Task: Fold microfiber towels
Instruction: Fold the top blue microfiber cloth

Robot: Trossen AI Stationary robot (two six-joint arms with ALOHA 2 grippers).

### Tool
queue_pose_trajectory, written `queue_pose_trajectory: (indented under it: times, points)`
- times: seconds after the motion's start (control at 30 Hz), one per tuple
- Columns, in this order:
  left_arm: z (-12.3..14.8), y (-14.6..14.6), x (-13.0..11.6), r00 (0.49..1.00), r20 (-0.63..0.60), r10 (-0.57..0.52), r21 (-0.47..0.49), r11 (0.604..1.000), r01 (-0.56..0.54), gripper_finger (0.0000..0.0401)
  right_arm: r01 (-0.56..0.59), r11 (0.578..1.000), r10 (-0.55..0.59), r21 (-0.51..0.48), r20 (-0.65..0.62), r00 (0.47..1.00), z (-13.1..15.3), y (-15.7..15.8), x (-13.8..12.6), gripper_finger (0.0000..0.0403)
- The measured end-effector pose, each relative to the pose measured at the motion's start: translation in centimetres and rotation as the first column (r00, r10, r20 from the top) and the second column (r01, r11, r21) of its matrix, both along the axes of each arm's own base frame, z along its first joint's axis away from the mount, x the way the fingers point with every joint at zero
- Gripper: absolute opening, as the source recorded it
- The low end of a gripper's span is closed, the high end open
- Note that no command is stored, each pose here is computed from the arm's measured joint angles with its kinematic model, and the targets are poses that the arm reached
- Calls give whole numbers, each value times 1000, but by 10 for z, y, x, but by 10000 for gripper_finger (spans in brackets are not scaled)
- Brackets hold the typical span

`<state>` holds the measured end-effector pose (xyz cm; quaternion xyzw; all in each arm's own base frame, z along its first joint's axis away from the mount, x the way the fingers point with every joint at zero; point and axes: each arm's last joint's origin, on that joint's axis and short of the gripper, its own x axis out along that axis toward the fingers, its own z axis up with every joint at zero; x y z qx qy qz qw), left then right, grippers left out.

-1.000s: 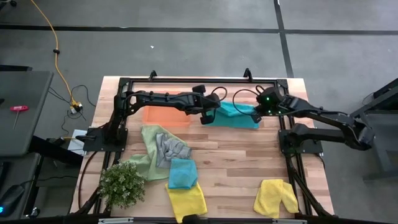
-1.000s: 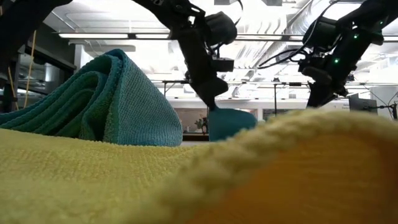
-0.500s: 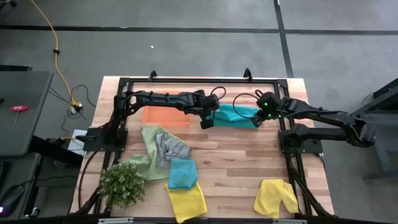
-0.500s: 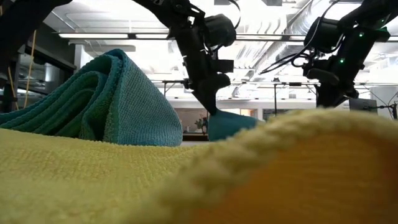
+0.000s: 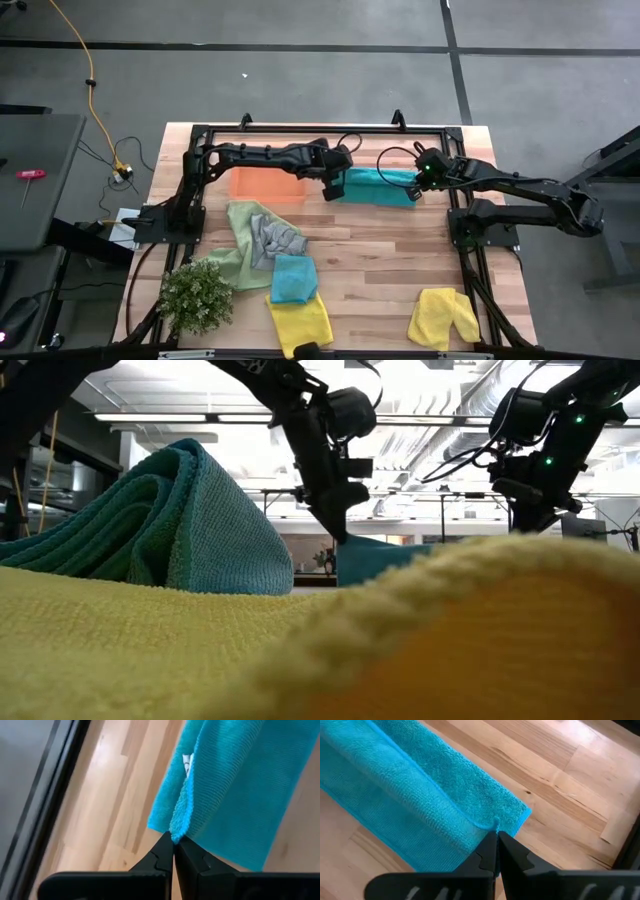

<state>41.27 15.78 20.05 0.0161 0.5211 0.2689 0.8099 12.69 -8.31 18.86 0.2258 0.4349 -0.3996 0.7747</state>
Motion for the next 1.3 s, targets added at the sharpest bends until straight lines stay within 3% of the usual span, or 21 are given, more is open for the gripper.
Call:
queue_pose_trajectory:
  times: [0.2,0.6,0.67,0.8,0.9,1.13,1.3]
  points:
    - [0,0,2,999,-6,-34,18,999,34,23,2,1000,-2,1,1,1000,0,0,0,24]
    - [3,1,0,995,-44,-85,42,995,87,124,-9,1000,10,-24,39,999,3,-1,1,152]
    - [4,1,-2,994,-38,-101,7,995,102,135,-21,999,23,-39,62,998,6,0,1,161]
    - [7,2,-6,980,39,-196,-173,965,200,146,-20,999,26,-44,130,991,12,2,1,165]
    - [6,9,-9,975,78,-206,-239,946,219,144,-44,997,54,-57,170,984,15,4,4,165]
    - [7,32,-18,998,37,-54,-146,988,59,111,-70,978,125,-199,279,952,27,5,19,165]
    - [4,44,-21,996,87,15,-196,981,3,44,-77,950,182,-302,338,924,37,5,27,165]
